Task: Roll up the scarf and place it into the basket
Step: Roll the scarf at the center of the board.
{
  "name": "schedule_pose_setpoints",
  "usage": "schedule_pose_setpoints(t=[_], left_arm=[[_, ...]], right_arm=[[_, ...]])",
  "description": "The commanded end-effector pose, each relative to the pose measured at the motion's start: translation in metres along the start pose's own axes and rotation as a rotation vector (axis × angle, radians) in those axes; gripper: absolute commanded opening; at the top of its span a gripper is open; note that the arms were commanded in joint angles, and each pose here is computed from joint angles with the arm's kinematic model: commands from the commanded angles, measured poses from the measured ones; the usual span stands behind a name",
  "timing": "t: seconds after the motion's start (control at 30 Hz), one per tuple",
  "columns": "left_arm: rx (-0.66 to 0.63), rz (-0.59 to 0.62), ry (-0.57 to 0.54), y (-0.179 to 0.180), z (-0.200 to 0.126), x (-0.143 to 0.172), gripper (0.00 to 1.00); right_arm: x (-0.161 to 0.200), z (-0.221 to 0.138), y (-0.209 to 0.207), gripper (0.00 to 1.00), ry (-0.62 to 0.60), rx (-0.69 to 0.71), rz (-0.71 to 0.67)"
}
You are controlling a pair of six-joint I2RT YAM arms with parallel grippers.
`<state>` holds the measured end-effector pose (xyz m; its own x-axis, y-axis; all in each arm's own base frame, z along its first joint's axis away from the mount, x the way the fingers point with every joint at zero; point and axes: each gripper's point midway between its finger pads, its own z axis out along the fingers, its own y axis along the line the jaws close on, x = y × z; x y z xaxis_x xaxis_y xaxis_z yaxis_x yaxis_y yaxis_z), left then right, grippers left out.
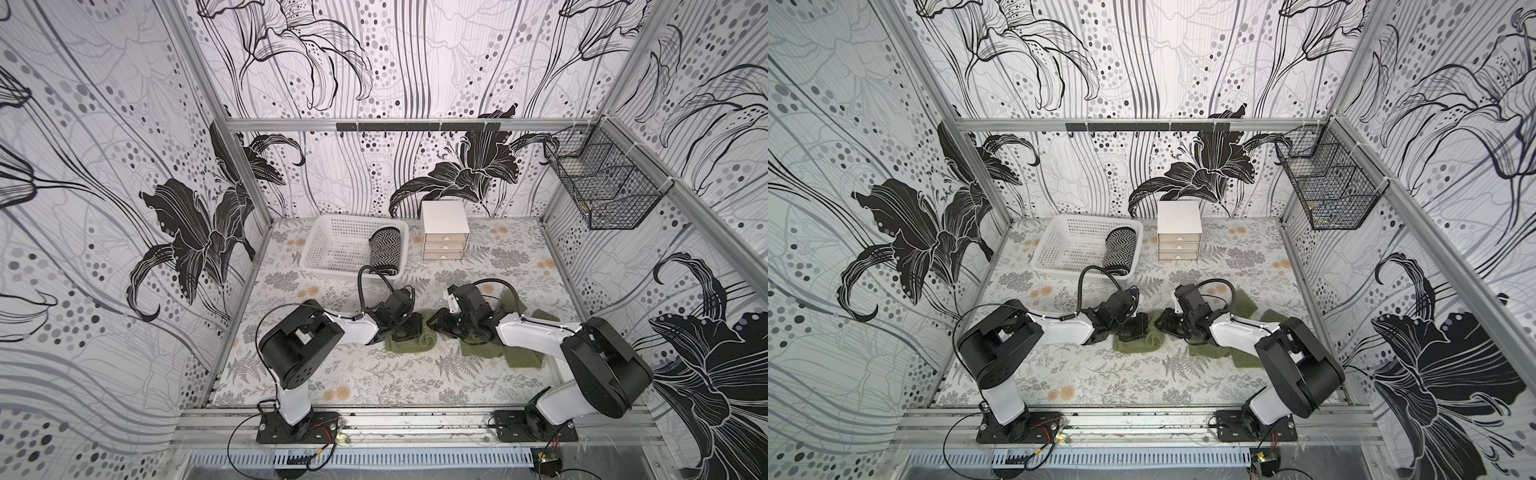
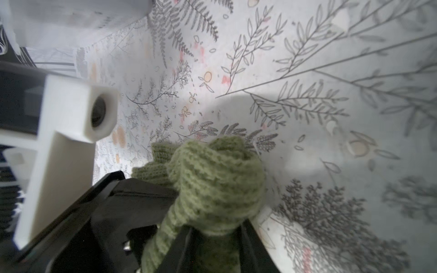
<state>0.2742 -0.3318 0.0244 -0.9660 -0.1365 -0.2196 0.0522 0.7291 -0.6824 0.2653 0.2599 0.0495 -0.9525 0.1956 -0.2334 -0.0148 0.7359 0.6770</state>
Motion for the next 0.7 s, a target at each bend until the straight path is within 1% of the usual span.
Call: schedule_pose_setpoints(t=[0.0, 0.17, 0.2, 0.23, 0.3, 0.33, 0.37, 0.4, 0.53, 0.63, 0.67], left_arm=[[-0.025, -0.008, -0.006, 0.009, 0.000, 0.003, 0.00], [-0.017, -0.009, -0.003, 0.009, 0.003, 0.002, 0.00], [-0.017, -0.008, -0.003, 0.009, 0.003, 0.002, 0.00], [-0.015, -0.008, -0.004, 0.008, 0.004, 0.002, 0.00], [-0.015, -0.010, -0.004, 0.009, 0.005, 0.002, 0.00], [-0.013, -0.008, -0.006, 0.008, 0.005, 0.001, 0.00], [-0.013, -0.010, -0.005, 0.009, 0.005, 0.002, 0.00], [-0.011, -0.011, -0.006, 0.008, 0.004, 0.002, 0.00], [-0.010, -0.009, -0.015, 0.008, 0.002, 0.001, 0.00], [-0.021, -0.009, -0.025, 0.008, -0.004, -0.001, 0.00], [-0.032, -0.012, -0.032, 0.009, -0.008, -0.003, 0.03]], right_arm=[[0.008, 0.010, 0.010, 0.35, 0.051, -0.086, 0.062], [0.018, 0.023, 0.017, 0.37, 0.105, -0.158, 0.100], [0.021, 0.025, 0.020, 0.36, 0.122, -0.165, 0.096], [0.024, 0.026, 0.025, 0.34, 0.134, -0.173, 0.086], [0.028, 0.026, 0.032, 0.23, 0.148, -0.193, 0.074], [0.030, 0.025, 0.034, 0.15, 0.154, -0.200, 0.072], [0.031, 0.024, 0.035, 0.04, 0.158, -0.202, 0.069], [0.032, 0.022, 0.034, 0.00, 0.159, -0.201, 0.070], [0.035, 0.011, 0.034, 0.00, 0.160, -0.176, 0.047], [0.037, 0.000, 0.027, 0.00, 0.159, -0.109, 0.016], [0.037, -0.005, 0.023, 0.00, 0.158, -0.065, 0.000]])
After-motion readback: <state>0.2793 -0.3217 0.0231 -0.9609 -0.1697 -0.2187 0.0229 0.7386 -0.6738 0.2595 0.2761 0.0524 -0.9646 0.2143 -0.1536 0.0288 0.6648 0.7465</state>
